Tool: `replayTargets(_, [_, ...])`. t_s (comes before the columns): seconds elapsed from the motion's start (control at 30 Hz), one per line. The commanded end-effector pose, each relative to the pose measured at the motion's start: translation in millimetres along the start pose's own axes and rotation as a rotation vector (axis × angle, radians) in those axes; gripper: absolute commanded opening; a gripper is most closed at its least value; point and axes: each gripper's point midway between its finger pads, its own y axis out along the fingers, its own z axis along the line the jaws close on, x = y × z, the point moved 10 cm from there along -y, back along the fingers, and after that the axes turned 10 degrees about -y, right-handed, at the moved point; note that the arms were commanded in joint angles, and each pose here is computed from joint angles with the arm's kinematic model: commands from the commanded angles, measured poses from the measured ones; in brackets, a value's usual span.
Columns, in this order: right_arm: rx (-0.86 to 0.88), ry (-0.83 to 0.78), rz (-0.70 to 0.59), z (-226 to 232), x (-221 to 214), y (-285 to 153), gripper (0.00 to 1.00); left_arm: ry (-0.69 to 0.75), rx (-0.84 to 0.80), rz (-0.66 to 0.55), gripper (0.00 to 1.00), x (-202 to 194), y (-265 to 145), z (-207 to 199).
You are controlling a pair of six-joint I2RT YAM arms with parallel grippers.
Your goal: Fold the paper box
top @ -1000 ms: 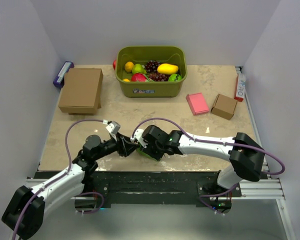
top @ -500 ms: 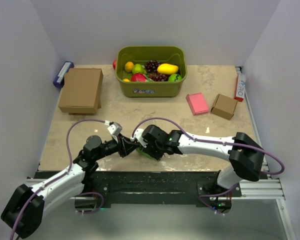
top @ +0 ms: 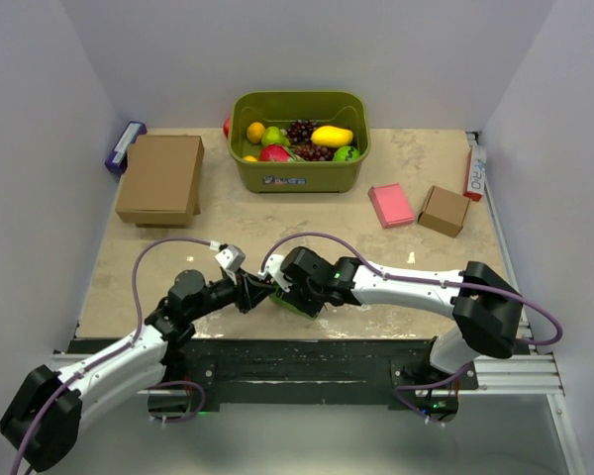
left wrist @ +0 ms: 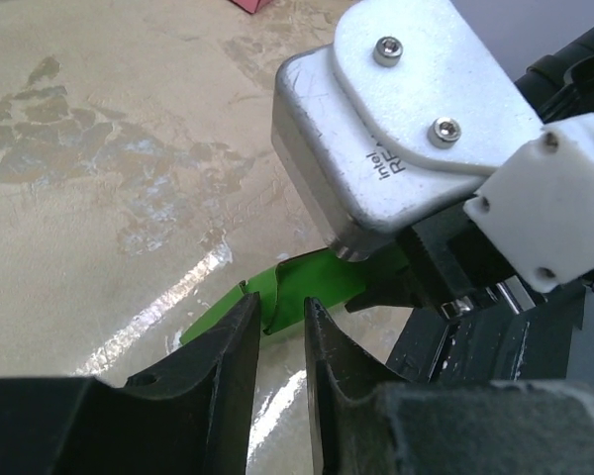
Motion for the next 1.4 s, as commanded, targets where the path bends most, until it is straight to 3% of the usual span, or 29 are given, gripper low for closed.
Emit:
replayTargets(0.0, [-0.006,-0.007,-0.014,-4,7,0,0.24,0.043,0.024,-0.045,0.26,16,3,-4])
replayTargets(0.23, [-0.007,-0.007,-0.014,-4,7,1,0.24,0.037,0.034,-0.057,0.18,25,7,-9])
replayTargets(1.03, [-0.005,-0.006,-0.013,-4,7,1,0.24,0.09,0.112,-0.006,0.23,20,16,-16])
replayTargets(1.37, [-0.005,-0.007,0.006,-4,5,3,0.24,0.082,0.11,-0.018,0.01,22,18,-20])
